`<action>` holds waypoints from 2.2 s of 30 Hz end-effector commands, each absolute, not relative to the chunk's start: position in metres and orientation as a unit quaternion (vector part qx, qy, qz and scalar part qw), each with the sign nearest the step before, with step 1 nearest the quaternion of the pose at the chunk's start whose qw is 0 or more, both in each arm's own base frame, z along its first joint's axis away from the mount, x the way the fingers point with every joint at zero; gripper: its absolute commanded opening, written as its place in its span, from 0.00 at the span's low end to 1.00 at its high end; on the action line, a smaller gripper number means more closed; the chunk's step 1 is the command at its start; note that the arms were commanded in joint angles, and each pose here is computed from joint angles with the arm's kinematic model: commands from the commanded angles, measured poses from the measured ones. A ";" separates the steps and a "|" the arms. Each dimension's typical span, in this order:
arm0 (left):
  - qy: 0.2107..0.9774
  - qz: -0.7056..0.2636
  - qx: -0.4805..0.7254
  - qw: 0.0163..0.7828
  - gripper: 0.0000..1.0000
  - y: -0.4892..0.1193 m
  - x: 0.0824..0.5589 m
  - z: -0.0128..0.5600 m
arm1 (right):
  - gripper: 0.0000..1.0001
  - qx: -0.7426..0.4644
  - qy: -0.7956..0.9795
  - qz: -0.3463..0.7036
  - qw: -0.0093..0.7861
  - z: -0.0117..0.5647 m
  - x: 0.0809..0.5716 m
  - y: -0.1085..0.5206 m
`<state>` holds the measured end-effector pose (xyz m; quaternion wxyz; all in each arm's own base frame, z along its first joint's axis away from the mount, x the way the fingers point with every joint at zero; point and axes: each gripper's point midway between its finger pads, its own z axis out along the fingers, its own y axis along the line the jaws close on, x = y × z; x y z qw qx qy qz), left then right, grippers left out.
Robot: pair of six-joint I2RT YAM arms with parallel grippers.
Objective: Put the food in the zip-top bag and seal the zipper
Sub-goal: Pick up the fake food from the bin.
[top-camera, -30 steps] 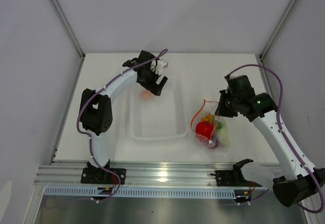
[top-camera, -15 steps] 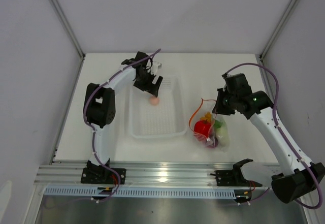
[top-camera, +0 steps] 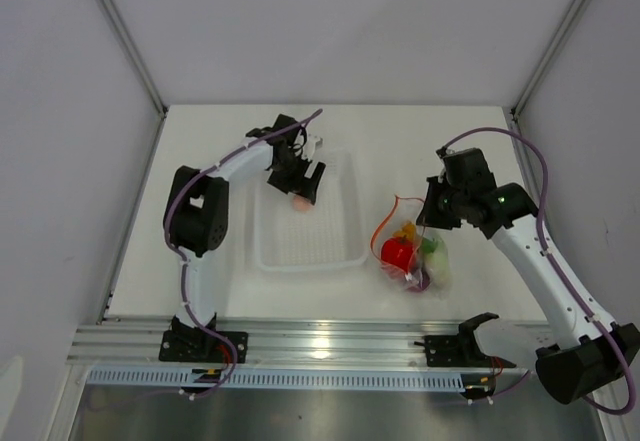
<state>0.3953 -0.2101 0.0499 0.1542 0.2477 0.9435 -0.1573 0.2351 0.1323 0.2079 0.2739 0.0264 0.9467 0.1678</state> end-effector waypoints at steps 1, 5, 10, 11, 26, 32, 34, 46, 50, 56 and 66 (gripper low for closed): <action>0.932 -0.179 0.237 0.206 0.95 -0.225 0.393 0.089 | 0.00 0.027 0.939 0.177 0.295 0.218 0.234 0.131; 0.940 -0.169 0.206 0.214 0.95 -0.227 0.387 0.091 | 0.00 0.029 0.939 0.178 0.294 0.218 0.229 0.130; 0.953 -0.128 0.176 0.212 0.95 -0.217 0.392 0.079 | 0.00 0.028 0.937 0.179 0.299 0.221 0.226 0.128; 0.955 -0.124 0.171 0.210 0.94 -0.217 0.393 0.076 | 0.00 0.029 0.937 0.178 0.298 0.221 0.226 0.127; 0.959 -0.068 0.176 0.209 0.87 -0.215 0.397 0.064 | 0.00 0.031 0.937 0.179 0.299 0.222 0.227 0.128; 0.960 -0.071 0.183 0.198 0.81 -0.222 0.394 0.055 | 0.00 0.034 0.937 0.178 0.298 0.222 0.227 0.127; 0.961 -0.069 0.181 0.195 0.80 -0.222 0.393 0.054 | 0.00 0.034 0.938 0.176 0.298 0.221 0.226 0.127; 0.965 -0.062 0.176 0.186 0.66 -0.220 0.390 0.045 | 0.00 0.035 0.937 0.178 0.299 0.222 0.226 0.127; 0.966 -0.037 0.173 0.187 0.66 -0.213 0.393 0.041 | 0.00 0.035 0.937 0.178 0.300 0.223 0.225 0.126; 0.966 -0.021 0.171 0.191 0.53 -0.209 0.391 0.037 | 0.00 0.036 0.936 0.181 0.300 0.224 0.226 0.128; 0.948 -0.055 0.162 0.267 0.07 -0.219 0.388 0.103 | 0.00 0.042 0.935 0.181 0.302 0.224 0.225 0.126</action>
